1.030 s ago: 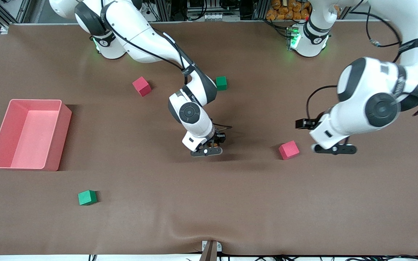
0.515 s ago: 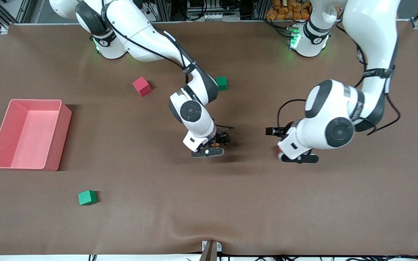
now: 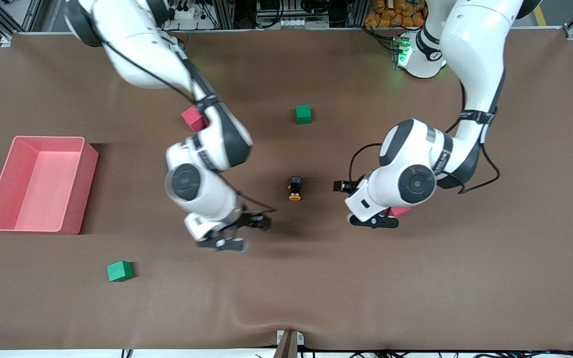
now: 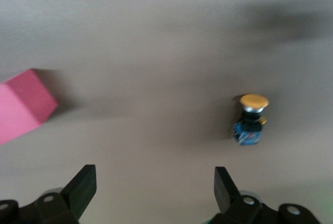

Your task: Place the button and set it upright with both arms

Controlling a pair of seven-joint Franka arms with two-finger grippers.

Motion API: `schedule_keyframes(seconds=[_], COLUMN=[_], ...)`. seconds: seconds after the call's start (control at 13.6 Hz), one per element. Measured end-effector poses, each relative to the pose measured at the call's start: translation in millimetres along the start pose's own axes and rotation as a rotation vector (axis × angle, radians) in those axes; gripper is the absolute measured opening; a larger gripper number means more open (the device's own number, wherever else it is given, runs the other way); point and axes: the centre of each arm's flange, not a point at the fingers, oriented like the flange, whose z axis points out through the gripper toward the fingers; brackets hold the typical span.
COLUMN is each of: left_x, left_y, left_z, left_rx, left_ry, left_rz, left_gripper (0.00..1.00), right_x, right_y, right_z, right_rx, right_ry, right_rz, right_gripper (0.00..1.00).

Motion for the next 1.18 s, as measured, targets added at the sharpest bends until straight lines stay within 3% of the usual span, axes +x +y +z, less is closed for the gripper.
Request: schedule_keyframes(seconds=[0.44,0.74,0.81,1.18], left_x=[-9,-10,-12,-15], left_y=[75,89,92,97], left_z=[52,96,103,129], left_rx=[-0.005,0.005,0.008,0.022], left_ry=[0.023,0.0,-0.006,-0.035], left_rz=[0.005,0.024,0.03,0.057], left_gripper=[1.0,1.0,1.0,0.97], right_x=[58,56,53,-2], right_y=[130,240,265,294], right_z=[-127,-209,-232,-349], right_rx=[-0.005,-0.039,-0.038,-0.068], right_ry=[-0.004,-0.122,-0.128,-0.038], right_rz=[0.079,0.069,0.09,0.116], right_gripper=[1.0,1.0,1.0,1.0])
